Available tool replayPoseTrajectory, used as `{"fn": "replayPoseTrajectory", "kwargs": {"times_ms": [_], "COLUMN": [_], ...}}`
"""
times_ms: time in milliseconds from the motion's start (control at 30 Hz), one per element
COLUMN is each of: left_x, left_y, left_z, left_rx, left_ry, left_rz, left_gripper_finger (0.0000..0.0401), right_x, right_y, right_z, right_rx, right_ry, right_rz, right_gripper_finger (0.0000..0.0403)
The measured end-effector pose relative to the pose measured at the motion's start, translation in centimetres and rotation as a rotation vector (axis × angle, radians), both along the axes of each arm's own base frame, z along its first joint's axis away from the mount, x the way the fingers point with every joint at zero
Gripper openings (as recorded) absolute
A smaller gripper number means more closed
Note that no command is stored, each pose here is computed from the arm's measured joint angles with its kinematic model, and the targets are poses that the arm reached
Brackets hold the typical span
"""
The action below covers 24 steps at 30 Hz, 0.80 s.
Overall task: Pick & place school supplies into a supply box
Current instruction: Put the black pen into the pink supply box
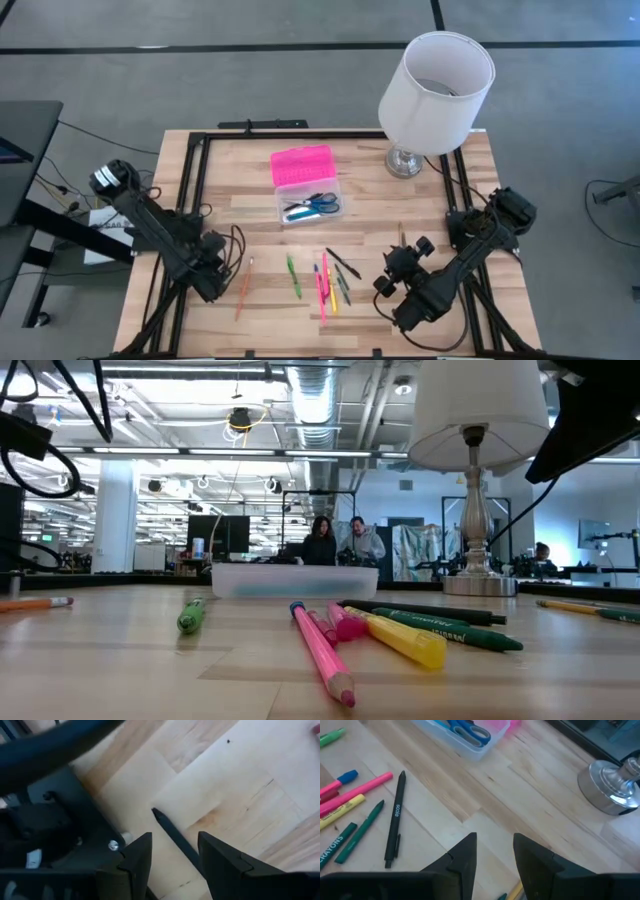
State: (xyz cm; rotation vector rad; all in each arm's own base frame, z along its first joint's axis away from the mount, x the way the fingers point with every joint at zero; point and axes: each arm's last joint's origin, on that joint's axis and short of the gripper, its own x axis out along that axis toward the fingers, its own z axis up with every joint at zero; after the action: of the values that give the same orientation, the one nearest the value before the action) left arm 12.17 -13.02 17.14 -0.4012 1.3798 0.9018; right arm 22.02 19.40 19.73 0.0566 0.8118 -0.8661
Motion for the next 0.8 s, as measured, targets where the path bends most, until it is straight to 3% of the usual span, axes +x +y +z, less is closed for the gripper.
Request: {"fn": "replayPoseTrajectory", "kwargs": {"times_ms": [267,433,800], "left_x": [0.1,0.8,1.0], "left_y": [-1.0,-1.9,-2.1], "left_z": [-1.7,-2.9,-3.8], "left_rx": [0.020,-0.023,0.000], "left_ry": [0.077,0.057,0.074], "left_rz": [0.060,0.040,0.049], "left_gripper_finger": [0.0155,0.0155,0.0155], "right_x": [0.0,0.0,0.0], "right_y": [0.0,0.0,0.0], "right_z": [0.0,0.0,0.0], "right_rx": [-0.004,-0.003,-0.005], "right_ry": [0.008,0.008,0.013], "right_rz": [0.010,0.014,0.019], "right_gripper_finger": [0.0122,0.0122,0.0122]}}
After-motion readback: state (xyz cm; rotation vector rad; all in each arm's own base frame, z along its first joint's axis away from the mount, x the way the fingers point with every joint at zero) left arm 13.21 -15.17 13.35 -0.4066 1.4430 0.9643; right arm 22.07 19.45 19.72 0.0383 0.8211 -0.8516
